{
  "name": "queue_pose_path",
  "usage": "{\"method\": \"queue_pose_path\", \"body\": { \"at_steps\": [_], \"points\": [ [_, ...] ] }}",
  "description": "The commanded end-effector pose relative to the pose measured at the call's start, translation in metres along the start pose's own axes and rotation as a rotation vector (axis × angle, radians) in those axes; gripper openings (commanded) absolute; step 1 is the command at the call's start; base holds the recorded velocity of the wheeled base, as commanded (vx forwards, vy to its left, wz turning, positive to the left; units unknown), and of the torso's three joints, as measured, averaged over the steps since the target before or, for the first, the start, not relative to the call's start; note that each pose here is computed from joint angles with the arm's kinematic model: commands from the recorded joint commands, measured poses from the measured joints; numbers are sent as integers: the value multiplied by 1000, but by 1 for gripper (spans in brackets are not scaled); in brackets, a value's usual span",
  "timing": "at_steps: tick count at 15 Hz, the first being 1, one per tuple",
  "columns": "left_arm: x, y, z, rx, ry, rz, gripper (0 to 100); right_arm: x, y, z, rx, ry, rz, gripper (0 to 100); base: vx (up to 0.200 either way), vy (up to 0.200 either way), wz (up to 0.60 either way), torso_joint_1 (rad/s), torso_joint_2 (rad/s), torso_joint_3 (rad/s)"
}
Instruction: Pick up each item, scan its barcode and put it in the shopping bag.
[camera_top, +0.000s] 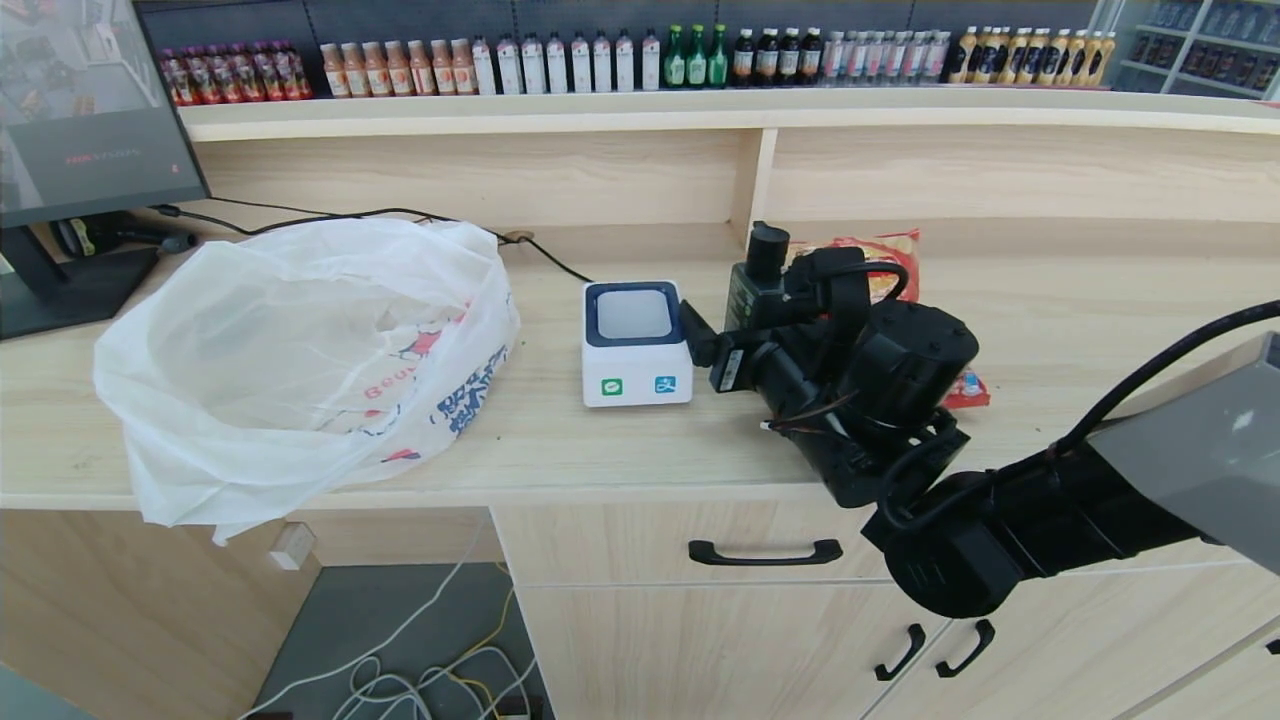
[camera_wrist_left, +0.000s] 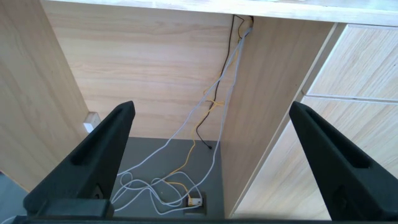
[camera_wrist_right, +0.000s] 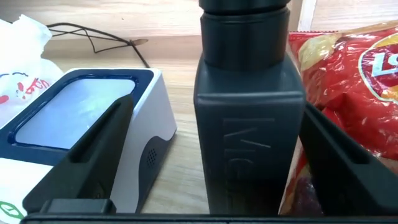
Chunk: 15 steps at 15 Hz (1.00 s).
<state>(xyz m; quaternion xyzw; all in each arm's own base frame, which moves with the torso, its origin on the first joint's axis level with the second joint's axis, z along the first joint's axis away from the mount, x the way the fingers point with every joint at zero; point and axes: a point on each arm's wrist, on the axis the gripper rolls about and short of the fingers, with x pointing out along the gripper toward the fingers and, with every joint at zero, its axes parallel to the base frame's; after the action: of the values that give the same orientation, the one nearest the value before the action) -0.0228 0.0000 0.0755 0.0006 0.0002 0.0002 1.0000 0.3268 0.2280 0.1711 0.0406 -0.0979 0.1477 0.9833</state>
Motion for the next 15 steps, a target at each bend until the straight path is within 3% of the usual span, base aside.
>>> {"method": "queue_pose_path", "body": {
  "at_steps": [1,13,14,15],
  "points": [
    [0,0,0,0,0,0,100,1,-1,-1,8,3,-7,100,0,0,0,0,0,0],
    [0,0,0,0,0,0,100,5,-13,5,29,-16,-42,100,0,0,0,0,0,0],
    [0,0,0,0,0,0,100,5,-13,5,29,-16,-43,0,0,0,0,0,0,0],
    [0,0,0,0,0,-2,100,5,-13,5,29,-16,-43,0,0,0,0,0,0,0]
  ]
}}
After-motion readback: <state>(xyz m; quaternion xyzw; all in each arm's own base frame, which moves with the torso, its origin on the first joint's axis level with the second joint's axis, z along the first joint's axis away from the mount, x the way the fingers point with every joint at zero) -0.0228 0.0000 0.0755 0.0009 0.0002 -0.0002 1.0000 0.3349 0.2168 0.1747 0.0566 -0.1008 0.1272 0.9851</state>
